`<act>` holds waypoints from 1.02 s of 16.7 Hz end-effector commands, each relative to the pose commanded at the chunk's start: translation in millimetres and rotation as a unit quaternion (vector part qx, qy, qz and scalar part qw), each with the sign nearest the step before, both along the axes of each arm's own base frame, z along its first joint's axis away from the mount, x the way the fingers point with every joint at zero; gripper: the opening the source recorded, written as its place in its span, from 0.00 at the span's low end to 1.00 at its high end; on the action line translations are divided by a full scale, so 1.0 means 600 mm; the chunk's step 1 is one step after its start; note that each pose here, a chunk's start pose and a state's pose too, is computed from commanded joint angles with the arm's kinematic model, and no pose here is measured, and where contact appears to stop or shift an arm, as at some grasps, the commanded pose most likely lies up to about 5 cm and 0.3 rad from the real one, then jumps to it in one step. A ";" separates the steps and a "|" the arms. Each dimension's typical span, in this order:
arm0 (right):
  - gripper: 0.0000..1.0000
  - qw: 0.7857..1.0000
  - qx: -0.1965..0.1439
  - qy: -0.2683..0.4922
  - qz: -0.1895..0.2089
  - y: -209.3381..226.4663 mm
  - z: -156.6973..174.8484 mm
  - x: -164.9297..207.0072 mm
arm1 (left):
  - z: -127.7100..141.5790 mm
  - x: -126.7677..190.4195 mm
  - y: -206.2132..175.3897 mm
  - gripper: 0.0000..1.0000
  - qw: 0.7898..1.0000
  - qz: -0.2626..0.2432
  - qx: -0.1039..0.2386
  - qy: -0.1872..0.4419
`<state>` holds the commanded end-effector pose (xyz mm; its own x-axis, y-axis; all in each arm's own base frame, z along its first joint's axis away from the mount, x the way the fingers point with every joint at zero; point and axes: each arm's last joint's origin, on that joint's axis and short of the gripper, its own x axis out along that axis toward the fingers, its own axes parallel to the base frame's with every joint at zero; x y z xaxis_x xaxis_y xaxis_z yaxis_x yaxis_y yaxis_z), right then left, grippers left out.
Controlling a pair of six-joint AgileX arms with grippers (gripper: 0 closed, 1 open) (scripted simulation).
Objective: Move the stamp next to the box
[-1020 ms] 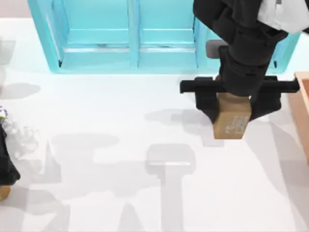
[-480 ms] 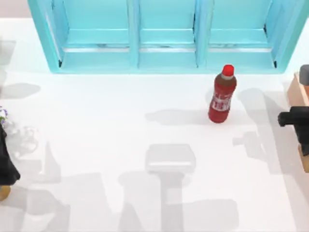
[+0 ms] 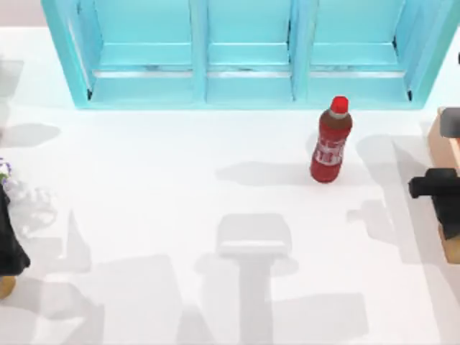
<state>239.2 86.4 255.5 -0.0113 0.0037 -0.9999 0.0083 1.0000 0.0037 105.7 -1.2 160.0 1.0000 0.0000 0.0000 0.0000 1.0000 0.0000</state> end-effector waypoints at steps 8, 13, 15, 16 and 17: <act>0.00 1.000 -0.001 -0.001 -0.001 -0.002 -0.078 -0.004 | 0.000 0.000 0.000 1.00 1.000 0.000 0.000 0.000; 0.23 1.000 -0.001 -0.001 -0.001 -0.002 -0.078 -0.004 | 0.000 0.000 0.000 1.00 1.000 0.000 0.000 0.000; 0.38 1.000 -0.001 -0.001 -0.001 -0.002 -0.078 -0.004 | 0.000 0.000 0.000 1.00 1.000 0.000 0.000 0.000; 0.45 1.000 -0.001 -0.001 -0.001 -0.002 -0.078 -0.004 | 0.000 0.000 0.000 1.00 1.000 0.000 0.000 0.000; 0.53 1.000 -0.001 -0.001 -0.001 -0.002 -0.078 -0.004 | 0.000 0.000 0.000 1.00 1.000 0.000 0.000 0.000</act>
<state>236.9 85.4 208.5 -0.0084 0.0026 -1.0000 0.0100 0.9999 0.0025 105.7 -1.2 160.0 1.0000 0.0000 0.0000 0.0000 1.0000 0.0000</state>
